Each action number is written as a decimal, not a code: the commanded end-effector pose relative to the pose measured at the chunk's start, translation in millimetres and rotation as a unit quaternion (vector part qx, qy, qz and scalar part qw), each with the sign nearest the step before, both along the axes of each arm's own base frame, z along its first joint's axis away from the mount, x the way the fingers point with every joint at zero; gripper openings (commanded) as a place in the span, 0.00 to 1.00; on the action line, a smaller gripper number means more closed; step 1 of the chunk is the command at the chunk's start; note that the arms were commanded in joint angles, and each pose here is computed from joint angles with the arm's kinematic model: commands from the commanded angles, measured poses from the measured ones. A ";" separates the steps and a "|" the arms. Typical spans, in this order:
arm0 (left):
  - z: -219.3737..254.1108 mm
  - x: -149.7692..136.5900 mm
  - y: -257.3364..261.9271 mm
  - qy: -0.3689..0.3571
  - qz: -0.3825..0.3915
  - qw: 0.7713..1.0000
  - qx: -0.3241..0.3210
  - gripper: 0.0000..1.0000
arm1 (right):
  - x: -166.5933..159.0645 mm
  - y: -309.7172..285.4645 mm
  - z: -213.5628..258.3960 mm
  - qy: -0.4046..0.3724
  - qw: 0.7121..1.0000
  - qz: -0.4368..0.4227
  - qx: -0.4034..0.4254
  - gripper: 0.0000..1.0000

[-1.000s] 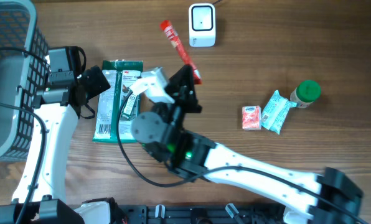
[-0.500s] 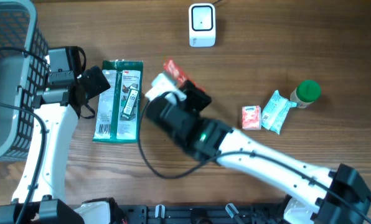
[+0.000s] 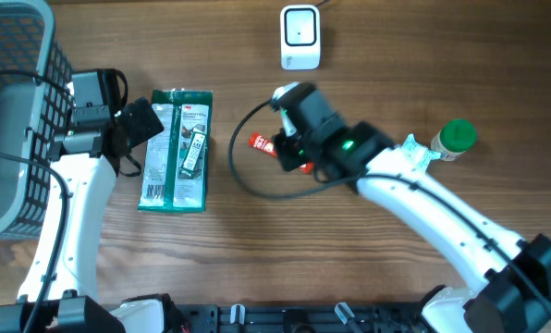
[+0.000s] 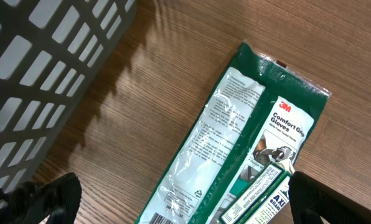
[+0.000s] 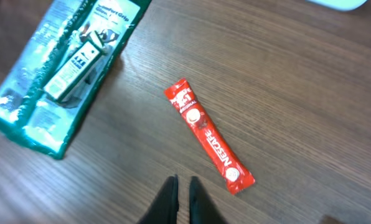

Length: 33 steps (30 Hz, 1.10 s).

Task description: Scan the item barcode

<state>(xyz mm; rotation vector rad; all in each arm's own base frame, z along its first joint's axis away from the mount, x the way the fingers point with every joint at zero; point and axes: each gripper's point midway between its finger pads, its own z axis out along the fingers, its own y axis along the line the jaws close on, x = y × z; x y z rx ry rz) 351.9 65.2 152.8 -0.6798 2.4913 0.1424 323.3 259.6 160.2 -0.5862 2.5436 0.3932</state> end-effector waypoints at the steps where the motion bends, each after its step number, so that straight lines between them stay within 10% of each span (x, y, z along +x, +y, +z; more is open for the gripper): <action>1: 3.2 0.7 1.2 -0.007 0.006 1.000 -0.002 1.00 | -12.1 -1.6 -6.7 0.060 0.995 0.078 0.034 0.27; 8: 3.0 0.6 1.2 -0.006 0.005 1.000 -0.002 1.00 | 2.9 -26.0 -61.2 0.072 0.992 0.077 -0.076 0.79; 13: 3.2 0.7 1.2 -0.007 0.006 1.000 -0.002 1.00 | 18.4 -17.5 -84.3 0.054 0.989 0.105 -0.089 0.60; 17: 3.2 0.7 1.2 -0.006 0.005 1.000 -0.002 1.00 | 18.9 -17.2 -106.9 0.070 0.986 0.115 -0.102 0.18; 33: 3.0 0.6 1.2 -0.006 0.005 1.000 -0.002 1.00 | 12.8 -17.5 -156.1 0.093 0.971 0.154 -0.156 0.25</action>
